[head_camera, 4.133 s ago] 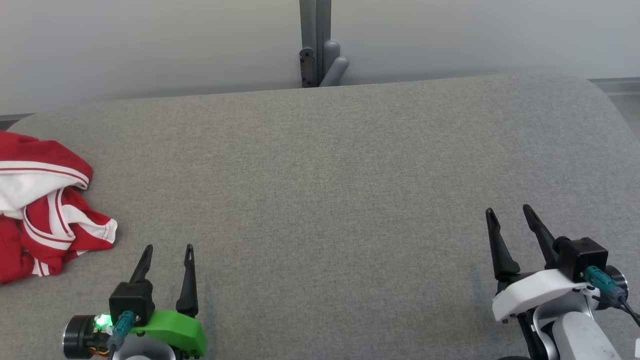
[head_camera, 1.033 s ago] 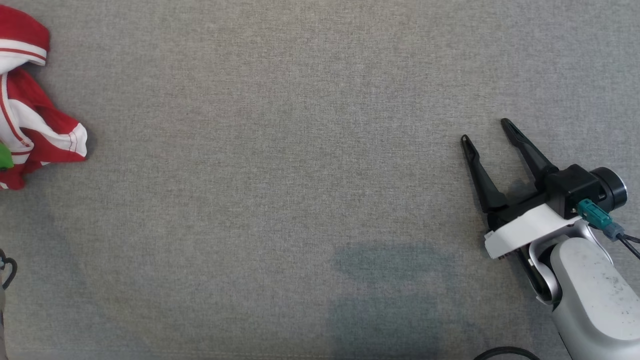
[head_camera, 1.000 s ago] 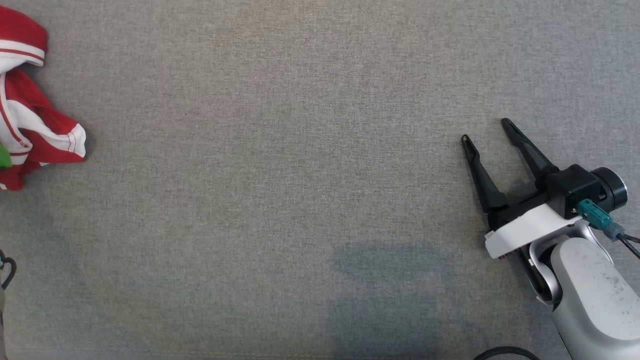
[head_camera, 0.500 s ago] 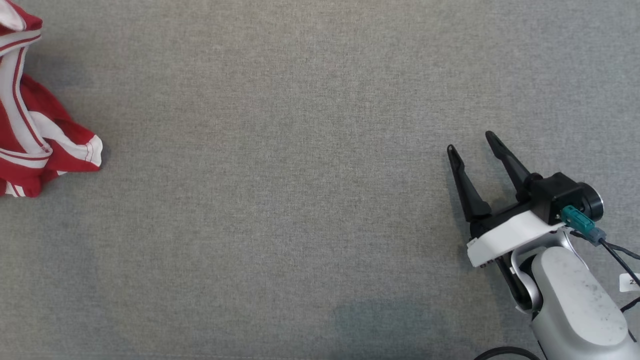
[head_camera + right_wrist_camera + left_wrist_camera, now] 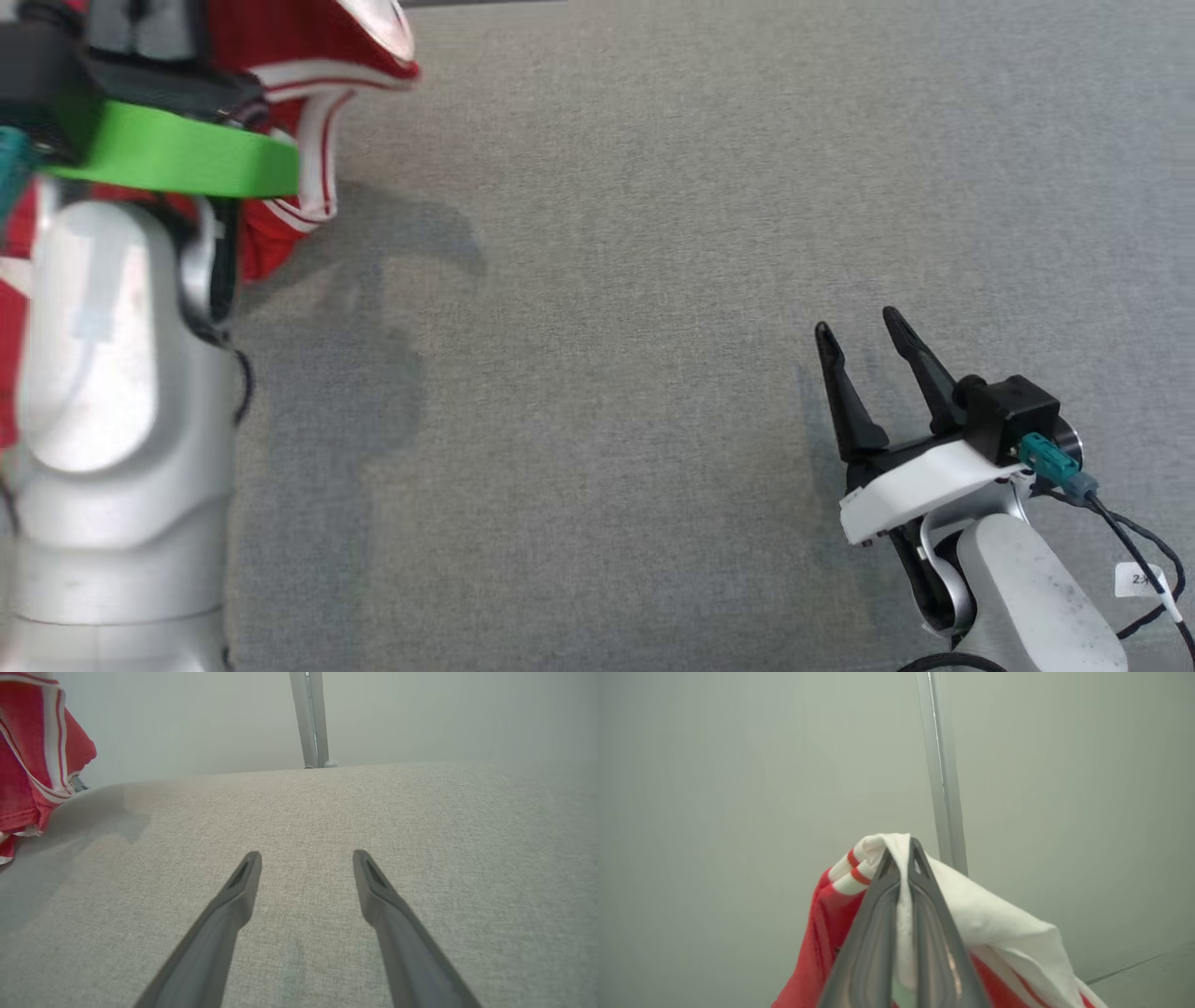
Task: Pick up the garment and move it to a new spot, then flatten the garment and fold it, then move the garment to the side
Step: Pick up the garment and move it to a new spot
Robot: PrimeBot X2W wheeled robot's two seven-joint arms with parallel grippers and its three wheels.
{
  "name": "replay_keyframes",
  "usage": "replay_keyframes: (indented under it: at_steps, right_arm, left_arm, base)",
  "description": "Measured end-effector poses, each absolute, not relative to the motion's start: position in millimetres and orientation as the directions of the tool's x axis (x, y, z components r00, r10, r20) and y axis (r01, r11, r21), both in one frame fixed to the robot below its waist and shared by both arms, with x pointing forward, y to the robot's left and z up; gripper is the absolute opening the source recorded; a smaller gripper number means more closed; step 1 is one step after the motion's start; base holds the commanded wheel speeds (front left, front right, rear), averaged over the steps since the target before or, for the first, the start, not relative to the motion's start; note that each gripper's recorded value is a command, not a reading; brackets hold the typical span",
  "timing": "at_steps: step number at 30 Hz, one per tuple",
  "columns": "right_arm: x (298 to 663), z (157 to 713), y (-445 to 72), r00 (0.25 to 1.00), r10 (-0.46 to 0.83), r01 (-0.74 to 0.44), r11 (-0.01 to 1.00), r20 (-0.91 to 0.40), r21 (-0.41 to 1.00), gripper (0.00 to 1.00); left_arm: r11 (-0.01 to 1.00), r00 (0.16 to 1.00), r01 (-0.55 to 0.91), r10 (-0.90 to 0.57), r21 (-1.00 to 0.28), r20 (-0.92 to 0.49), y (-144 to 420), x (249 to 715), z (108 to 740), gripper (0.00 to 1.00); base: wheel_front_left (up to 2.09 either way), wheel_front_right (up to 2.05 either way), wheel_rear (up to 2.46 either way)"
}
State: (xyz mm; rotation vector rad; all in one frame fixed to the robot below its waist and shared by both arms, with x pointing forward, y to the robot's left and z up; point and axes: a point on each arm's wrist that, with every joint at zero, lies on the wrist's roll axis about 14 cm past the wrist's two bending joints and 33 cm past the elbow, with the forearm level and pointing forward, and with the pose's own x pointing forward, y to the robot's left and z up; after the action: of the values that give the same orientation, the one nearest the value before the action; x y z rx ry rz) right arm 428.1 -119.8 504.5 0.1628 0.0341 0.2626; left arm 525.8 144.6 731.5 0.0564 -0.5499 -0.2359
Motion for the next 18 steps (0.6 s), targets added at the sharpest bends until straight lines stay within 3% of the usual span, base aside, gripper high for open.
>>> replay_keyframes:
  at_steps: [9,17,18]
  right_arm:
    - [401.4,518.7,-165.6,0.992,0.123,-0.122,0.98,0.006,0.158,1.0]
    - [376.8,520.3,-208.8,1.0,-0.013,0.013,0.988,-0.005,0.151,1.0]
    - [373.8,520.0,-213.5,1.0,-0.028,0.028,0.988,-0.008,0.149,1.0]
  left_arm:
    - [0.819,0.77,0.573,-0.525,-0.032,0.362,-12.3,499.9,658.3,0.0]
    - [0.558,0.539,0.828,-0.765,-0.056,0.352,-130.2,451.6,651.6,0.0]
    - [0.536,0.519,0.842,-0.776,-0.06,0.357,-138.7,448.0,653.2,0.16]
  base:
    - [0.0,0.0,0.0]
    - [0.0,0.0,0.0]
    - [0.0,0.0,0.0]
